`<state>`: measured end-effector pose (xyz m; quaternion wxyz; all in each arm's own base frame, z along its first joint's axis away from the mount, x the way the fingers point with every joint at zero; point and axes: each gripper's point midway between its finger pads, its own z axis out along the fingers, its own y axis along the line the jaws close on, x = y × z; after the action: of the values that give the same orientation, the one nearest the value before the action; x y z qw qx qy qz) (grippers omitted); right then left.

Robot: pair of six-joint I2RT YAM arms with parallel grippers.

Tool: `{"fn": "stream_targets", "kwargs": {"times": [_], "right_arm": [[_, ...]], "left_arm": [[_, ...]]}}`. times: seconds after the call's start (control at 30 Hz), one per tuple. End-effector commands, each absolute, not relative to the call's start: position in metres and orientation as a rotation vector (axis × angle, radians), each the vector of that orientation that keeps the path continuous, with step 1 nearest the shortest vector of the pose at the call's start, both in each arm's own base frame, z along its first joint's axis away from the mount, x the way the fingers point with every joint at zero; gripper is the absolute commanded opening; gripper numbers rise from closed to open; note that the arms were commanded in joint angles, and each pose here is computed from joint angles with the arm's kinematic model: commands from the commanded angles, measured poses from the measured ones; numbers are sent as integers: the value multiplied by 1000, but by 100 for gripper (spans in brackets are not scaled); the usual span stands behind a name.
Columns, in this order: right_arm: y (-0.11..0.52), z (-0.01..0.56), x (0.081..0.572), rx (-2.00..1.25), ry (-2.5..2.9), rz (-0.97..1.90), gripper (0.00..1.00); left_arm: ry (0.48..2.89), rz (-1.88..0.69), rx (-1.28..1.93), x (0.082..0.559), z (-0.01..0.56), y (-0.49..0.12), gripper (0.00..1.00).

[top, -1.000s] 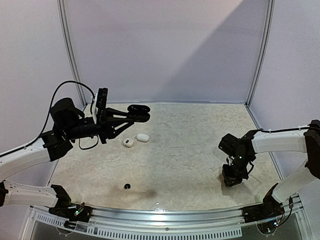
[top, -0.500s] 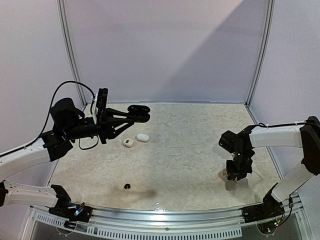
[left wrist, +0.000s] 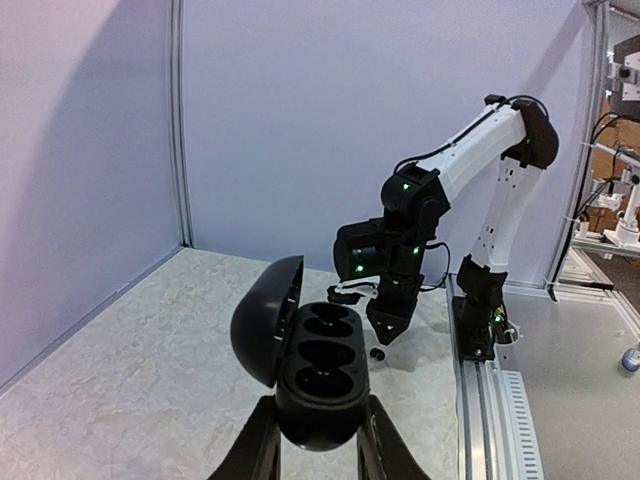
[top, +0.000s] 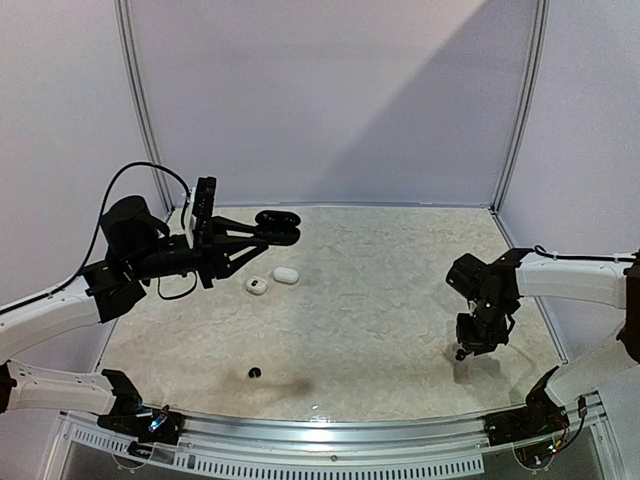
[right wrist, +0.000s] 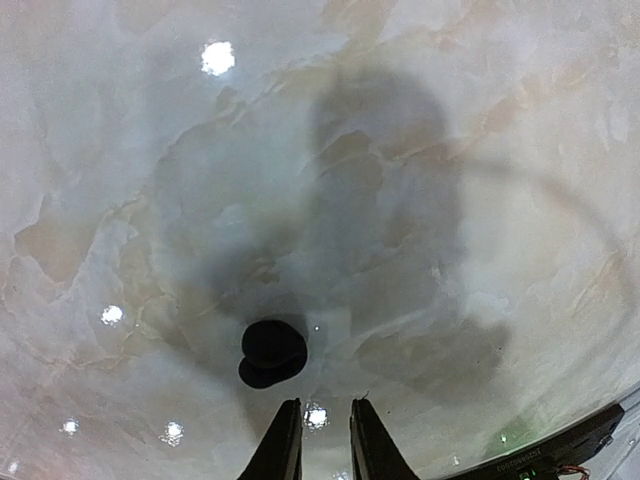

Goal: Insert the wireless bluetooth earbuds into the charging case

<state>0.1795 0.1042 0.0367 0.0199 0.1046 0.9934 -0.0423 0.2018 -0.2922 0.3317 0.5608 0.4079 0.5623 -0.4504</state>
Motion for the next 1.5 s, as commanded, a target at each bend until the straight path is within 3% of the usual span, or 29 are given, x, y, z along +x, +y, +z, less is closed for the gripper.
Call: {"fn": "stream_targets", "kwargs": {"times": [0.0,0.2,1.47], "right_arm": [[105,36,176,400,3057,-63,17],[118,25,183,451,3021,76,17],[121,18,210,481,2939,142,17]], "left_arm": [[1317,-1058,976,202,332,-292,0],[1314,-1058,976,201,333,-292,0],[1309,-1058,987,201,335,-293,0]]}}
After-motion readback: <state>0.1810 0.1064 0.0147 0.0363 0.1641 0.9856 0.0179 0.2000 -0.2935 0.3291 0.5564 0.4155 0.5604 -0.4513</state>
